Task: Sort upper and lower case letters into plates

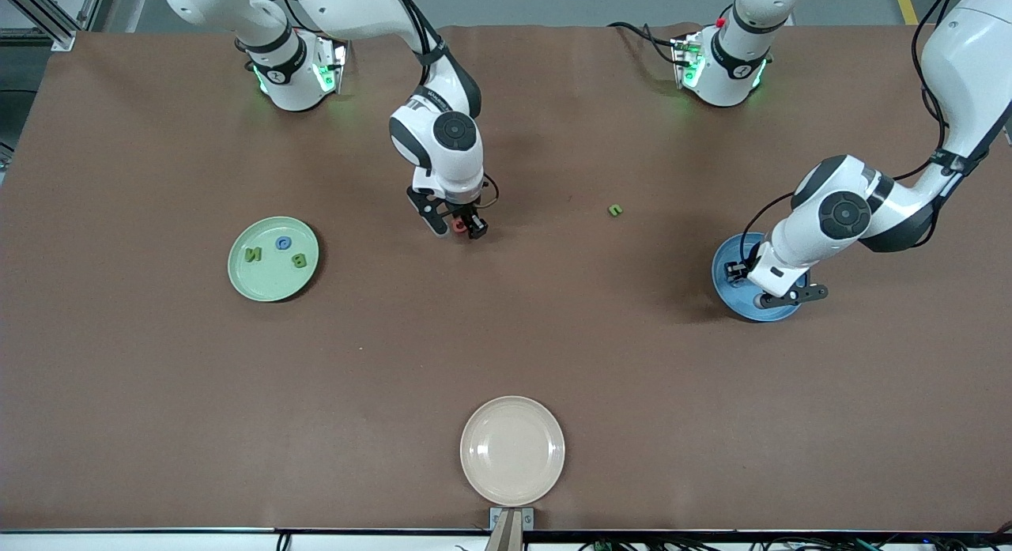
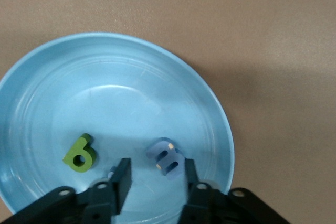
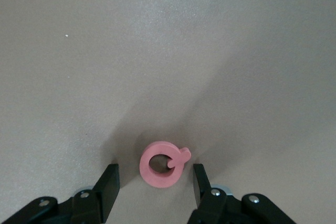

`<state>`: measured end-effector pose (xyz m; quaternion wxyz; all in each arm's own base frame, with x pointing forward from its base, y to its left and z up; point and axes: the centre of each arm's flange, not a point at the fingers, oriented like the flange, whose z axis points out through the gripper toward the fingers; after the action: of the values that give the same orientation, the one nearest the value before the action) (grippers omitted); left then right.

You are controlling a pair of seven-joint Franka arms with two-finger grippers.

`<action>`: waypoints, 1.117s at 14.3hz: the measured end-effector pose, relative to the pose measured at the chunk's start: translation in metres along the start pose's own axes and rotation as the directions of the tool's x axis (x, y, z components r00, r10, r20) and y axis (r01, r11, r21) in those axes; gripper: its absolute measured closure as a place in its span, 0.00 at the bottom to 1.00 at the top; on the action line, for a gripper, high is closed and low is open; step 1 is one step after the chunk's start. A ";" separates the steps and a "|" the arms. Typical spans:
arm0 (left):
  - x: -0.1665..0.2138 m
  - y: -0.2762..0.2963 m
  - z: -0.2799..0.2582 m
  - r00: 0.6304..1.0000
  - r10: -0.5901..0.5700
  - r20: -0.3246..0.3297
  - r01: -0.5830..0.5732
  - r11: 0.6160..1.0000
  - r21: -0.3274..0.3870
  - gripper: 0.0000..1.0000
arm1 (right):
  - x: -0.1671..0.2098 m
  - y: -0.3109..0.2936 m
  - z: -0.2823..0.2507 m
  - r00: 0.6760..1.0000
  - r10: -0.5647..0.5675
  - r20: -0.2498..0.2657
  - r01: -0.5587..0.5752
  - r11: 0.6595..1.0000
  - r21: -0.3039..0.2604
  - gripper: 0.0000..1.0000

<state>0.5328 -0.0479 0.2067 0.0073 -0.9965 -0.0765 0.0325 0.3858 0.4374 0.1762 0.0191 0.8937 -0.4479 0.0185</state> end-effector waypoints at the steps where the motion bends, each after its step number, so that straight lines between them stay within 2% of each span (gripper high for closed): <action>1: 0.001 0.001 -0.002 1.000 0.001 -0.003 -0.001 1.000 0.000 0.36 | 0.000 -0.001 -0.001 1.000 0.001 0.000 -0.001 1.000 0.003 0.39; 2: 0.001 0.003 -0.005 1.000 0.004 -0.004 -0.004 1.000 0.004 0.29 | 0.001 -0.002 -0.002 1.000 0.004 0.000 -0.004 1.000 0.006 0.49; 4: -0.001 0.015 -0.019 1.000 0.029 0.007 -0.029 0.999 0.035 0.25 | 0.003 -0.002 -0.002 1.000 0.007 -0.001 -0.007 1.000 0.005 0.49; 5: -0.003 0.026 -0.029 0.999 0.037 0.010 -0.037 0.998 0.047 0.15 | 0.004 -0.003 -0.002 1.000 0.009 -0.001 -0.009 1.000 0.005 0.49; 7: -0.012 0.053 -0.052 1.000 0.003 0.010 -0.003 0.999 0.037 0.00 | 0.009 -0.002 0.000 1.000 0.016 -0.006 -0.016 1.000 -0.004 0.35; 9: -0.029 0.088 -0.063 0.997 -0.074 0.011 0.074 0.997 0.023 0.00 | 0.012 -0.001 0.003 1.000 0.020 -0.009 -0.021 1.000 -0.010 0.22; 10: -0.042 0.112 -0.062 0.992 -0.127 0.012 0.127 0.992 0.026 0.00 | 0.012 -0.001 0.003 1.000 0.021 -0.009 -0.021 1.000 -0.009 0.22; 12: -0.080 0.172 -0.055 0.970 -0.243 0.007 0.243 0.969 0.045 0.00 | 0.012 -0.001 0.003 1.000 0.021 -0.008 -0.021 1.000 -0.008 0.26; 13: -0.101 0.201 -0.048 0.955 -0.297 0.001 0.296 0.953 0.059 0.00 | 0.012 -0.002 0.002 1.000 0.021 -0.008 -0.021 1.000 -0.005 0.33; 14: -0.118 0.223 -0.041 0.940 -0.341 -0.005 0.341 0.938 0.066 0.00 | 0.012 -0.002 0.002 1.000 0.021 -0.008 -0.021 1.000 -0.006 0.33; 16: -0.137 0.248 -0.032 0.915 -0.404 -0.005 0.404 0.914 0.042 0.00 | 0.012 -0.004 0.000 1.000 0.018 -0.009 -0.018 1.000 -0.003 0.50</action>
<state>0.4376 -0.3139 0.2421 0.0346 -0.9589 -0.2797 0.0338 0.3961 0.4299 0.1766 0.0224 0.8896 -0.4557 0.0216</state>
